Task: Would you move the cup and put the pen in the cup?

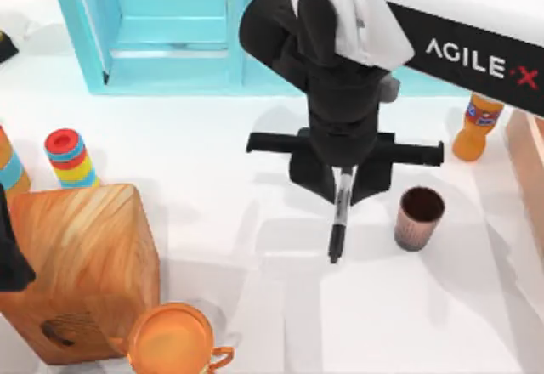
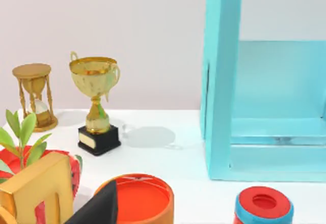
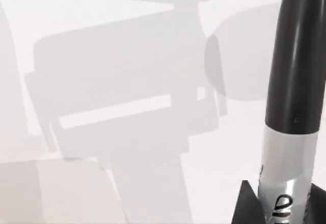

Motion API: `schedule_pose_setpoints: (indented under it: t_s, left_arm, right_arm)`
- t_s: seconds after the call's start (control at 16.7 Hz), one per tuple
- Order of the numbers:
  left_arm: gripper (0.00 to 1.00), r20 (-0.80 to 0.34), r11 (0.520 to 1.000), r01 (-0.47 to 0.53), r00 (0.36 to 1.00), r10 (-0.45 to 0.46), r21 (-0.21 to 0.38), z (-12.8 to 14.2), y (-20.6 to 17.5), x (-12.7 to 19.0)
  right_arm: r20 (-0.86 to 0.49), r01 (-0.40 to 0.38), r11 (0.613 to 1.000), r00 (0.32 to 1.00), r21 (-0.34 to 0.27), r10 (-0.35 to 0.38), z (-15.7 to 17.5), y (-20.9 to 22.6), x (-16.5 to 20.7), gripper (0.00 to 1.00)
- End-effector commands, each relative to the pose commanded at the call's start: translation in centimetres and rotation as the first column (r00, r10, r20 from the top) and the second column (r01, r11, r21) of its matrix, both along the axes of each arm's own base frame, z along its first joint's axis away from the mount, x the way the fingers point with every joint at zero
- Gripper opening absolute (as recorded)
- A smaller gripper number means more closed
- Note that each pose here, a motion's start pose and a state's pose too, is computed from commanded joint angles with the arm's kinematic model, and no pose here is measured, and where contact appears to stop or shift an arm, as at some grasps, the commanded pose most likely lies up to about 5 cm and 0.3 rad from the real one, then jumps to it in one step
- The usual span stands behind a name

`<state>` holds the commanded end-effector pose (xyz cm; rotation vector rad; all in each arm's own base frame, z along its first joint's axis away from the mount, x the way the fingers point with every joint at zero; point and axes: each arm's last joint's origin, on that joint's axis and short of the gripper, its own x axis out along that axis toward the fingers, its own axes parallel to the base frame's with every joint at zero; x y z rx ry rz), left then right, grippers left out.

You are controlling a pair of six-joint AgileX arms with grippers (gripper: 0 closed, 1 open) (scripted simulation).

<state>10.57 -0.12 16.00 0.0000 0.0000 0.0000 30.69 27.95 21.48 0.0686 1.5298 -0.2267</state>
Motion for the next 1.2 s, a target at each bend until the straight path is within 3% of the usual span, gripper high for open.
schedule_pose_setpoints:
  t_s: [0.42,0.6,0.78,0.96,1.2]
  left_arm:
    - [1.00,0.000,1.000,0.000,1.000,0.000,0.000,0.0,0.0,0.0]
    - [1.00,0.000,1.000,0.000,1.000,0.000,0.000,0.0,0.0,0.0]
    - [1.00,0.000,1.000,0.000,1.000,0.000,0.000,0.0,0.0,0.0]
    - [1.00,0.000,1.000,0.000,1.000,0.000,0.000,0.0,0.0,0.0]
    - [1.00,0.000,1.000,0.000,1.000,0.000,0.000,0.0,0.0,0.0]
  right_arm:
    - [-0.001,-0.001,1.000,1.000,-0.007,0.001,-0.2,-0.1,0.0,0.00]
    - [0.032,-0.059,0.997,0.998,-0.039,0.061,-1.6,0.1,-0.3,0.00]
    - [0.155,-0.159,0.985,0.974,-0.063,0.167,-2.6,0.6,-0.7,0.00]
    - [0.337,-0.257,0.961,0.900,-0.104,0.278,-3.1,1.1,-1.1,0.00]
    - [0.592,-0.324,0.924,0.711,-0.202,0.379,-3.3,1.8,-2.1,0.00]
